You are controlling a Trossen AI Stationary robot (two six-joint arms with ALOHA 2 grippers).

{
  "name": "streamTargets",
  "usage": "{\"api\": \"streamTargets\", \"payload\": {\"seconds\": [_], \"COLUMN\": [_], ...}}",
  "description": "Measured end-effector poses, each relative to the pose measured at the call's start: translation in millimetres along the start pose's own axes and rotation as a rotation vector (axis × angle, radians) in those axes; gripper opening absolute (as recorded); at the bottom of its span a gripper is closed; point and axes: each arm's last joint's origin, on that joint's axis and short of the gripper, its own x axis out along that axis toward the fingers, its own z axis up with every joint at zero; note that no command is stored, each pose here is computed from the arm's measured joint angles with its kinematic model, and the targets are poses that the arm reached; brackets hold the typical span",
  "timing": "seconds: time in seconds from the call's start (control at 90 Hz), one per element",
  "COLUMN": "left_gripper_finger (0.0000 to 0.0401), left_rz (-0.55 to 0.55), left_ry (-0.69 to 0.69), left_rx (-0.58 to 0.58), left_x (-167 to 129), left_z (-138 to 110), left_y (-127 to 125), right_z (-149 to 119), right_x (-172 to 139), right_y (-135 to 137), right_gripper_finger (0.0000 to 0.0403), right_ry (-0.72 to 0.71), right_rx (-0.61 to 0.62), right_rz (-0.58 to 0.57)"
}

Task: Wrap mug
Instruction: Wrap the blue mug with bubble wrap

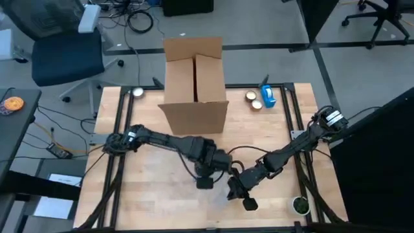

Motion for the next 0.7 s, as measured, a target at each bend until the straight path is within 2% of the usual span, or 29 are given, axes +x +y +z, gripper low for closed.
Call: {"api": "streamTargets", "payload": {"seconds": [0.156,0.333,0.511,0.7], "left_gripper_finger": [0.0004,0.0001,0.0001,0.0], "left_rz": [-0.042,-0.166,-0.142,-0.024], "left_ry": [0.032,0.093,0.133,0.075], "left_rx": [-0.015,-0.023,-0.038,-0.026], "left_x": [8.8,32.5,58.7,77.0], "left_z": [-0.6,-5.5,-12.2,-11.8], "left_y": [4.6,-4.6,-4.1,-1.3], "right_z": [-0.1,1.1,1.5,1.6], "right_x": [0.2,0.2,0.2,0.2], "right_y": [3.8,4.4,4.3,4.0], "right_gripper_finger": [0.0,0.0,0.0,0.0], "right_ry": [-0.009,-0.021,-0.025,-0.024], "right_rx": [-0.007,-0.01,-0.009,0.002], "right_rz": [0.013,0.018,0.018,0.018]}}
